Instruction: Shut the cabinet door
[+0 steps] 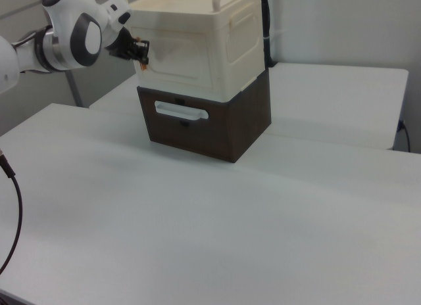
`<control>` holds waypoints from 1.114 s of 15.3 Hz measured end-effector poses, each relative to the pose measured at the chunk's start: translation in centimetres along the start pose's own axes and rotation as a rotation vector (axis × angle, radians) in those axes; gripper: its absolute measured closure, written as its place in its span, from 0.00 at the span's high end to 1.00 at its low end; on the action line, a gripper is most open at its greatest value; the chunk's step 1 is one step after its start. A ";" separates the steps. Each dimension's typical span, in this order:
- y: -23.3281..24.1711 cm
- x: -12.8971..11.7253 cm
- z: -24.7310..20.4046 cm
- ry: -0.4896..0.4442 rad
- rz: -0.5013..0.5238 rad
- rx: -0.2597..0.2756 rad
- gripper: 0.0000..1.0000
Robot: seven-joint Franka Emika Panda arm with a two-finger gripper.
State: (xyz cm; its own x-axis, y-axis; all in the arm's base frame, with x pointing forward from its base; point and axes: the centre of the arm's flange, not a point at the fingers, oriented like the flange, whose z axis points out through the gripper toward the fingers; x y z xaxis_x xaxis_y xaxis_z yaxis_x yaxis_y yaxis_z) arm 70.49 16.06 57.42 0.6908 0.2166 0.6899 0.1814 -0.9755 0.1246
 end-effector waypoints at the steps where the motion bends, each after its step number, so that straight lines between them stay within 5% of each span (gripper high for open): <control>1: 0.2 -0.6 -0.5 -0.049 0.006 0.005 0.05; 5: 2.6 -2.6 -5.0 -0.279 0.093 0.053 0.09; 14: 7.0 -8.0 -14.5 -0.725 0.159 0.089 0.98; 17: 7.9 -8.9 -16.2 -0.791 0.168 0.092 1.00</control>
State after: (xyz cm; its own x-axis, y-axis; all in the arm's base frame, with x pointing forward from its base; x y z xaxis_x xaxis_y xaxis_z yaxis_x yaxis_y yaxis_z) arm 54.40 5.82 63.81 0.9978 0.0644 -0.0180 0.0640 -0.9978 -0.0190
